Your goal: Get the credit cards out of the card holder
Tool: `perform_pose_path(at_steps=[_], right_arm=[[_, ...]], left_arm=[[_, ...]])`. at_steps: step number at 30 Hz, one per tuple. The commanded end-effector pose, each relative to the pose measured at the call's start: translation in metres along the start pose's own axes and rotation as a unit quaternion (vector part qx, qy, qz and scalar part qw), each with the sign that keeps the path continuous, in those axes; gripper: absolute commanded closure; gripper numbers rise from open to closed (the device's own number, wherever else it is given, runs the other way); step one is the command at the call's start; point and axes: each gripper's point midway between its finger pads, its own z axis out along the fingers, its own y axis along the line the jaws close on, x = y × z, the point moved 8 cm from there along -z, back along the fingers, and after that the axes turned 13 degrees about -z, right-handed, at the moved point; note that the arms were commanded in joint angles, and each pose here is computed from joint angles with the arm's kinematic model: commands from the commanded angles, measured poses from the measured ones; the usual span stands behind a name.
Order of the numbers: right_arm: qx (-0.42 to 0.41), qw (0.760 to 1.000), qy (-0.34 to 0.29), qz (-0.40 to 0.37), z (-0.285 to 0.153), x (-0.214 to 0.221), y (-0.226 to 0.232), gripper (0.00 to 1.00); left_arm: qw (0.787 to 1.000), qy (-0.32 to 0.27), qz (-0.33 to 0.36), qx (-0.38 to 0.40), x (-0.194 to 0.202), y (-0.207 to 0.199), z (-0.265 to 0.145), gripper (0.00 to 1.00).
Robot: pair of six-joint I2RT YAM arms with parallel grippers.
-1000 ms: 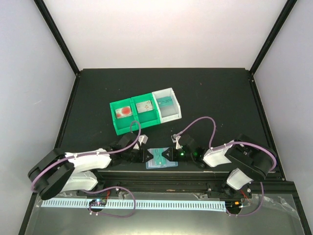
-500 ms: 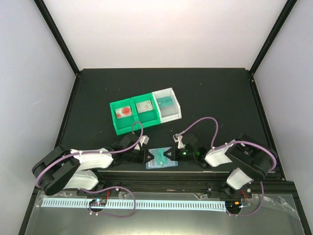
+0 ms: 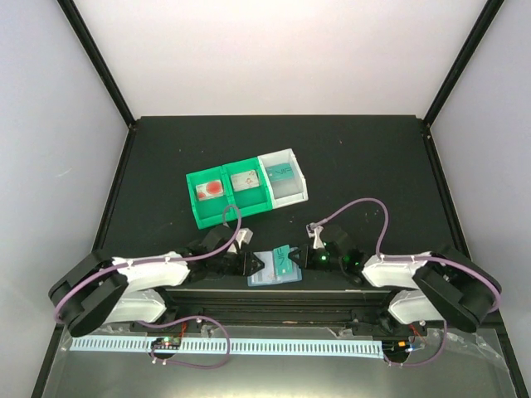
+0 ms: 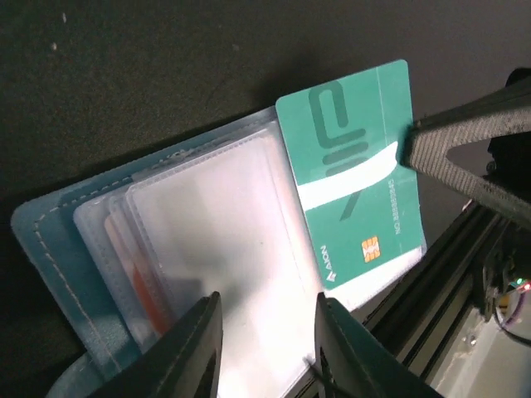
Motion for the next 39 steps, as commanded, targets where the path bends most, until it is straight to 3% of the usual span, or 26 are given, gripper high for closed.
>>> perform_pose_path(at_steps=[1, 5, 10, 17, 24, 34, 39], right_arm=[[0.041, 0.999, 0.000, -0.001, -0.009, 0.002, -0.007, 0.99], [0.024, 0.999, -0.023, 0.003, -0.020, -0.007, 0.004, 0.99], [-0.009, 0.999, -0.047, 0.001, -0.035, -0.016, 0.021, 0.99], [-0.111, 0.990, -0.083, 0.014, -0.055, -0.026, 0.049, 0.99], [-0.196, 0.972, -0.124, 0.034, -0.077, -0.034, 0.071, 0.99], [-0.241, 0.960, -0.135, 0.044, -0.079, -0.042, 0.088, 0.99], [-0.245, 0.959, -0.134, 0.046, -0.075, -0.043, 0.090, 0.99]], left_arm=[[1.000, -0.011, 0.001, -0.015, -0.004, -0.011, -0.012, 0.59], [0.999, -0.024, 0.007, 0.038, -0.007, -0.035, -0.028, 0.41], [0.993, -0.029, 0.007, 0.113, -0.005, -0.054, -0.043, 0.28], [0.980, -0.027, -0.001, 0.199, 0.002, -0.063, -0.054, 0.21], [0.962, -0.029, -0.002, 0.271, 0.004, -0.076, -0.066, 0.34], [0.946, -0.021, -0.006, 0.324, 0.007, -0.087, -0.074, 0.50], [0.942, -0.019, -0.009, 0.334, 0.008, -0.088, -0.075, 0.72]])
